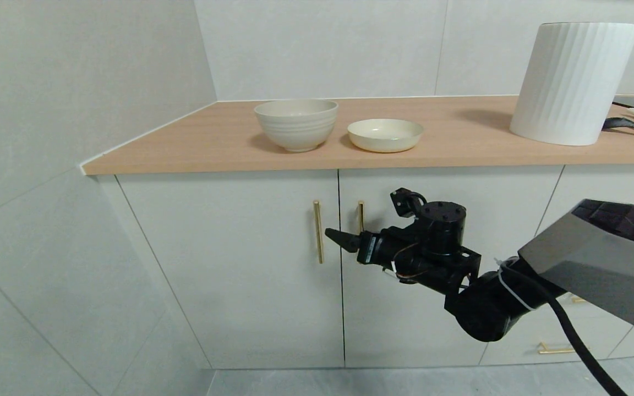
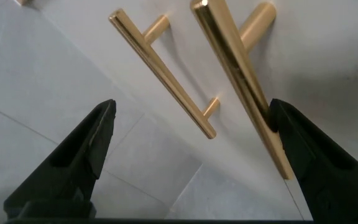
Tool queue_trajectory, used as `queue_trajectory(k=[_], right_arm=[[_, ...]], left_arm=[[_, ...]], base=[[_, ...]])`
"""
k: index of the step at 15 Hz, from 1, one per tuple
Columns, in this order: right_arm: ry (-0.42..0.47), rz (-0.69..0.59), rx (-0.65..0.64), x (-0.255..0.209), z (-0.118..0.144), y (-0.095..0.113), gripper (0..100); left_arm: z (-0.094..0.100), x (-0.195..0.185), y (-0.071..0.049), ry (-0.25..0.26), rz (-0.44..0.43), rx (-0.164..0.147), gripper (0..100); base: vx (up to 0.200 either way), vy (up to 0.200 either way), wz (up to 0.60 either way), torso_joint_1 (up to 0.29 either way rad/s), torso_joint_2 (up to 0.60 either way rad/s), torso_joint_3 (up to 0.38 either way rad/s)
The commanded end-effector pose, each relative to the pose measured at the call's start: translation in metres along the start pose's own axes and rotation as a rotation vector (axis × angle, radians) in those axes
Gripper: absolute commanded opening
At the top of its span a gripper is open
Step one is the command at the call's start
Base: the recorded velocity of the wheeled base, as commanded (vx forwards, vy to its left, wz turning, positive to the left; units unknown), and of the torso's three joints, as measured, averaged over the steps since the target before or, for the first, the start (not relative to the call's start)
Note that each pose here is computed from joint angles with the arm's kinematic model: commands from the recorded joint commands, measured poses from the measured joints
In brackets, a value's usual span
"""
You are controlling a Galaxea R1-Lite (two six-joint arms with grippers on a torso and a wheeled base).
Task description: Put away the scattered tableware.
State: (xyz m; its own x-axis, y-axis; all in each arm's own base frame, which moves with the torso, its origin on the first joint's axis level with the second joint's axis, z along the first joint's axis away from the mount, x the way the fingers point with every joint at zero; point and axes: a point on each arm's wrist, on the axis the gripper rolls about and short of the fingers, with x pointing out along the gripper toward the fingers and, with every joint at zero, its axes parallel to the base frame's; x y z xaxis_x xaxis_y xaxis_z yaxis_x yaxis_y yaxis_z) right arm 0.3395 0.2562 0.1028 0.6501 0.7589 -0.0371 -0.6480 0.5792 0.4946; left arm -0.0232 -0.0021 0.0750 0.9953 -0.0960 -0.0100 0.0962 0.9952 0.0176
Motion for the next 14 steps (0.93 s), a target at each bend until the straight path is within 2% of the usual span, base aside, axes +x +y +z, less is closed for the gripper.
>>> queue_trajectory(k=[1, 9, 14], right_arm=[[0.006, 0.028, -0.001, 0.001, -0.004, 0.008, 100], [0.019, 0.049, 0.005, -0.014, 0.0, 0.019, 100], [0.101, 0.151, 0.011, -0.042, 0.004, 0.031, 100]], left_arm=[[0.0, 0.0, 0.0, 0.001, 0.0, 0.0, 100], [0.0, 0.0, 0.0, 0.001, 0.001, 0.001, 100], [0.0, 0.0, 0.0, 0.001, 0.001, 0.0, 100]], base=[[0.0, 0.0, 0.0, 0.0, 0.0, 0.0], [0.0, 0.0, 0.0, 0.0, 0.0, 0.0], [0.0, 0.0, 0.0, 0.0, 0.0, 0.0]])
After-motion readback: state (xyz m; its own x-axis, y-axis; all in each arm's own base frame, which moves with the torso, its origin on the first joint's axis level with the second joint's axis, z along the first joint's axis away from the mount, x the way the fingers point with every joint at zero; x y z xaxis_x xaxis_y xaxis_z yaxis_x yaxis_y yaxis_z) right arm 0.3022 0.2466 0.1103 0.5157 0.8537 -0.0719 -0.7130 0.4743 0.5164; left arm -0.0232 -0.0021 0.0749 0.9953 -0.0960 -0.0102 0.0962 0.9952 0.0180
